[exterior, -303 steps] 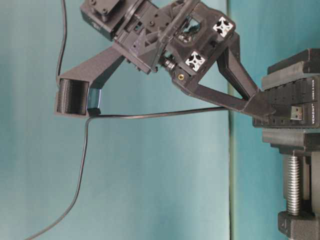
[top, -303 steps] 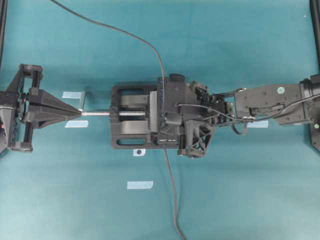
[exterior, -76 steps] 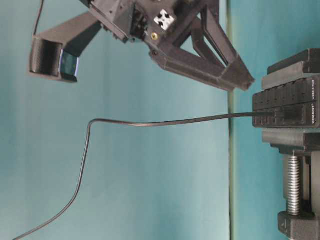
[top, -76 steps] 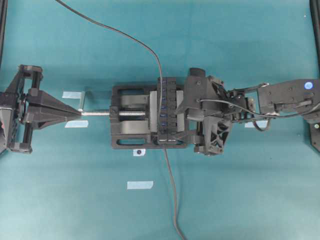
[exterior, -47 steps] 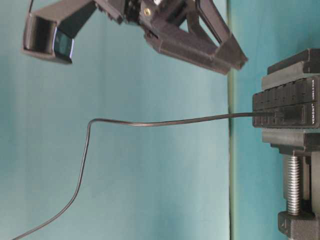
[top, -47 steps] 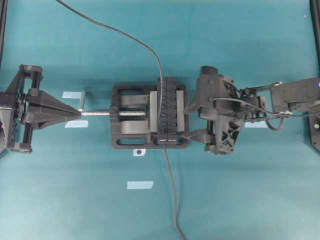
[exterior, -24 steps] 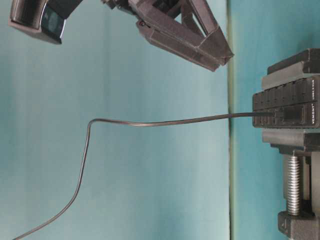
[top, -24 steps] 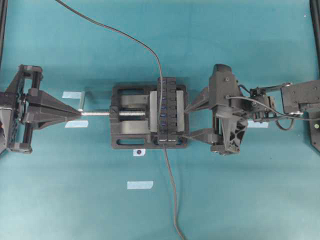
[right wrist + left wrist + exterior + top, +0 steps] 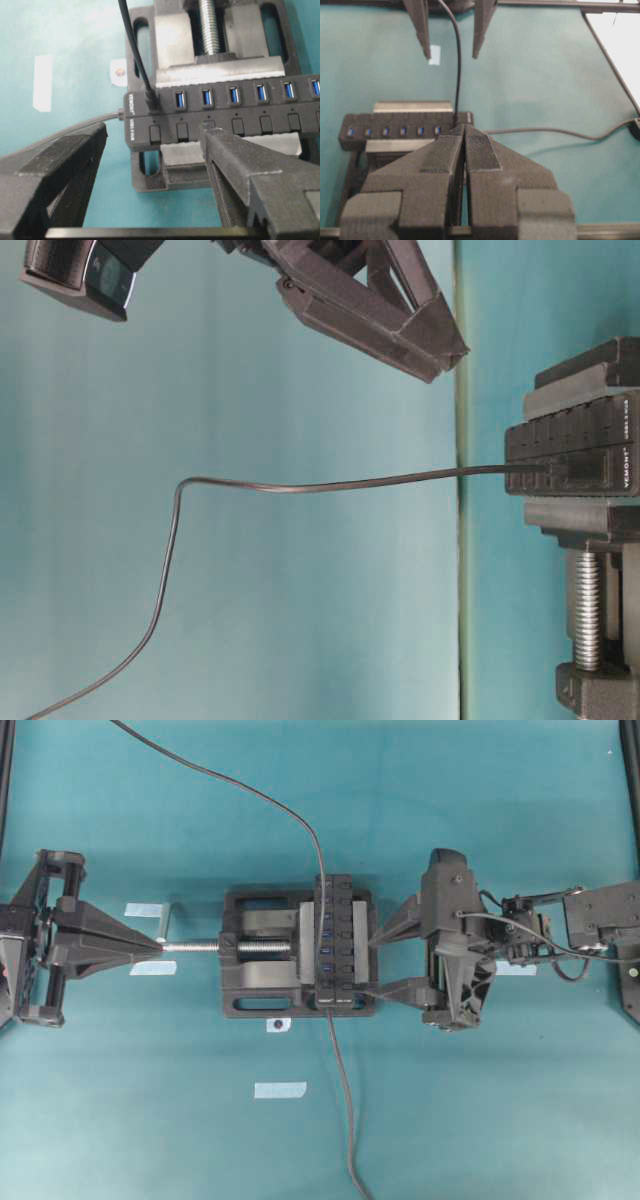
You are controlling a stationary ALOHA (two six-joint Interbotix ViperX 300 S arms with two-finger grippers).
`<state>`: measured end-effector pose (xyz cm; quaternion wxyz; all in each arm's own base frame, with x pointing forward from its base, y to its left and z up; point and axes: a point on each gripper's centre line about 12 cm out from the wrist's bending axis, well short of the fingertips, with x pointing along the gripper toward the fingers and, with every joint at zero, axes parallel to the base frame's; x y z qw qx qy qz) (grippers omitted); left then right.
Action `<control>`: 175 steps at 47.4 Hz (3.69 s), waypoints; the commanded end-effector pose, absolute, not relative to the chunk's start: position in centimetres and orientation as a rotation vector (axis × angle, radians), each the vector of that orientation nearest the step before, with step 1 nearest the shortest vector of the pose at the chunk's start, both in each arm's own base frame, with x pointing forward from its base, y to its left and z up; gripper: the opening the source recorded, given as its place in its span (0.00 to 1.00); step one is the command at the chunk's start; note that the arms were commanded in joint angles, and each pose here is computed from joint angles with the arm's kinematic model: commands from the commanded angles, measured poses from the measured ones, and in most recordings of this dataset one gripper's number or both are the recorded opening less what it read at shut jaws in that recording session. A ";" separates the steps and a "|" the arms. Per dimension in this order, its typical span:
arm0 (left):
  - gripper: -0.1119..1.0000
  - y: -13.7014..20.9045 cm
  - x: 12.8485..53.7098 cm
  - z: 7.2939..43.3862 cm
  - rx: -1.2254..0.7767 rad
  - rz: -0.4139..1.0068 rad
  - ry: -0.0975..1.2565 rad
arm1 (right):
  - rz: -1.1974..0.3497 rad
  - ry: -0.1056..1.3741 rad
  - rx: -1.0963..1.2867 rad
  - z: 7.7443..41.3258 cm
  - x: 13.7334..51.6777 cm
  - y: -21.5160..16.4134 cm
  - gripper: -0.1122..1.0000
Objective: Insert the USB into the front port of the fixed hub.
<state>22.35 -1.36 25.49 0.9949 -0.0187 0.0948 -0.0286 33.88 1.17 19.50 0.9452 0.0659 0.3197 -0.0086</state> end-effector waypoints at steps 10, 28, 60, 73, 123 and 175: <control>0.10 -1.4 22.6 26.2 -0.038 -0.060 0.167 | -0.017 0.619 0.147 20.4 33.8 1.2 0.79; 0.10 -1.4 22.6 26.2 -0.038 -0.060 0.167 | -0.020 0.624 0.152 20.3 33.8 1.2 0.79; 0.10 -1.5 22.7 26.4 -0.038 -0.061 0.162 | -0.020 0.630 0.156 20.1 33.8 1.2 0.79; 0.10 -1.4 22.7 26.5 -0.038 -0.060 0.159 | -0.020 0.633 0.154 20.0 33.9 1.2 0.79; 0.10 -1.4 22.7 26.6 -0.038 -0.060 0.156 | -0.021 0.642 0.154 19.8 33.8 1.2 0.79; 0.10 -1.4 22.7 26.4 -0.038 -0.060 0.161 | -0.025 0.653 0.164 19.4 33.9 1.2 0.79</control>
